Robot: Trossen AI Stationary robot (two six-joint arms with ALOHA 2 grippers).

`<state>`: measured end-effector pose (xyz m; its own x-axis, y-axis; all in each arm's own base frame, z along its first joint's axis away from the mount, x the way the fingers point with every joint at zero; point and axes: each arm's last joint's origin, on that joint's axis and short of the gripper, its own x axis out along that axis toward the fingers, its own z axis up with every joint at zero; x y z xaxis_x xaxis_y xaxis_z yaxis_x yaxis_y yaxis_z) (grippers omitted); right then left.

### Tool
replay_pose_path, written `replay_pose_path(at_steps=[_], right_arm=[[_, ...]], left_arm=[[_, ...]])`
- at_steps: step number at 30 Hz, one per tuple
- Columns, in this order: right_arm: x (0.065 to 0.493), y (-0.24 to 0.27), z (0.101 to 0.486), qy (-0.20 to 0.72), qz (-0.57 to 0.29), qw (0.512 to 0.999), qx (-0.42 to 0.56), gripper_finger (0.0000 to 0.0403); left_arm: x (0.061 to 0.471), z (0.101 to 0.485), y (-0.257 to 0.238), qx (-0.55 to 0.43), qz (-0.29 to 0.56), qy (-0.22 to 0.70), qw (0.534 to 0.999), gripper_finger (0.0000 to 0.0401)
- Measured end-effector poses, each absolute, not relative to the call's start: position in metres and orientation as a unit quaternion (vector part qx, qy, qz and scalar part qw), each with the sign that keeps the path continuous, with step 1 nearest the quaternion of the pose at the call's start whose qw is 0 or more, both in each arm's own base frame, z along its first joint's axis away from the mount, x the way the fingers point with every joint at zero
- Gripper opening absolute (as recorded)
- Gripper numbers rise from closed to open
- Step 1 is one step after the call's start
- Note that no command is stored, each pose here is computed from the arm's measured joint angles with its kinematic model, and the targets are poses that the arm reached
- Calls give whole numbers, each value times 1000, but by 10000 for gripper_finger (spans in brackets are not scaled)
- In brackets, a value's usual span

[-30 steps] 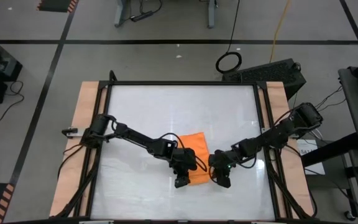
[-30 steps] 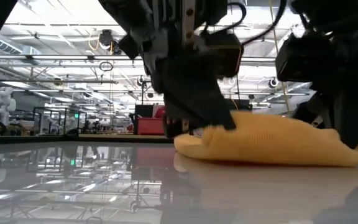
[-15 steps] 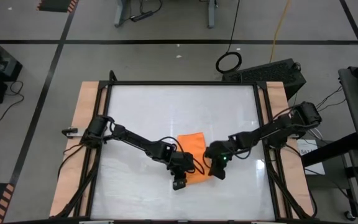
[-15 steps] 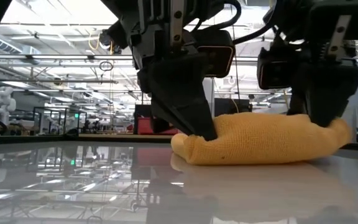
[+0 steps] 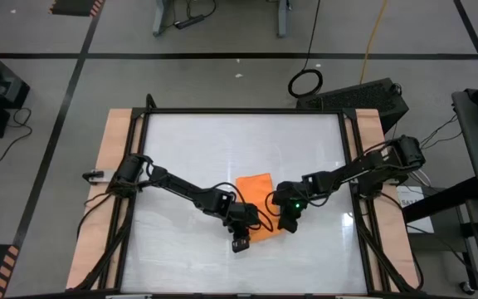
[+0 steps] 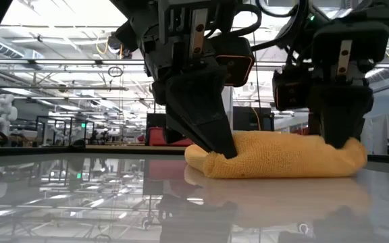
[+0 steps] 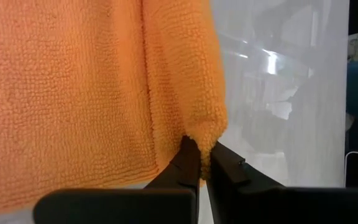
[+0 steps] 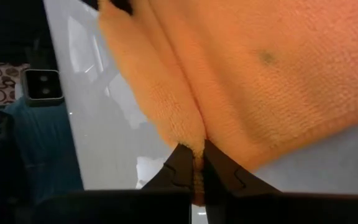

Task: Roll towel
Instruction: Roll the orange microfiber cloth

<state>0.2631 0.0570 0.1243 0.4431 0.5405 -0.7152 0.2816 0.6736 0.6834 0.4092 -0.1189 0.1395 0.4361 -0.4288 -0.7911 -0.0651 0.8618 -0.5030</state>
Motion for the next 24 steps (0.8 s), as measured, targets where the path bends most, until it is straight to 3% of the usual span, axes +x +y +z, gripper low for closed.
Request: replay_pose_path(at_steps=[6, 16, 24], right_arm=[[266, 58, 107, 543, 77, 730, 408, 4], [267, 55, 105, 545, 81, 723, 417, 4], [268, 55, 105, 542, 84, 724, 418, 4]], left_arm=[[407, 139, -121, -234, -112, 525, 811, 34], [397, 148, -134, -191, -138, 535, 811, 181], [375, 188, -145, -12, -66, 489, 870, 203]])
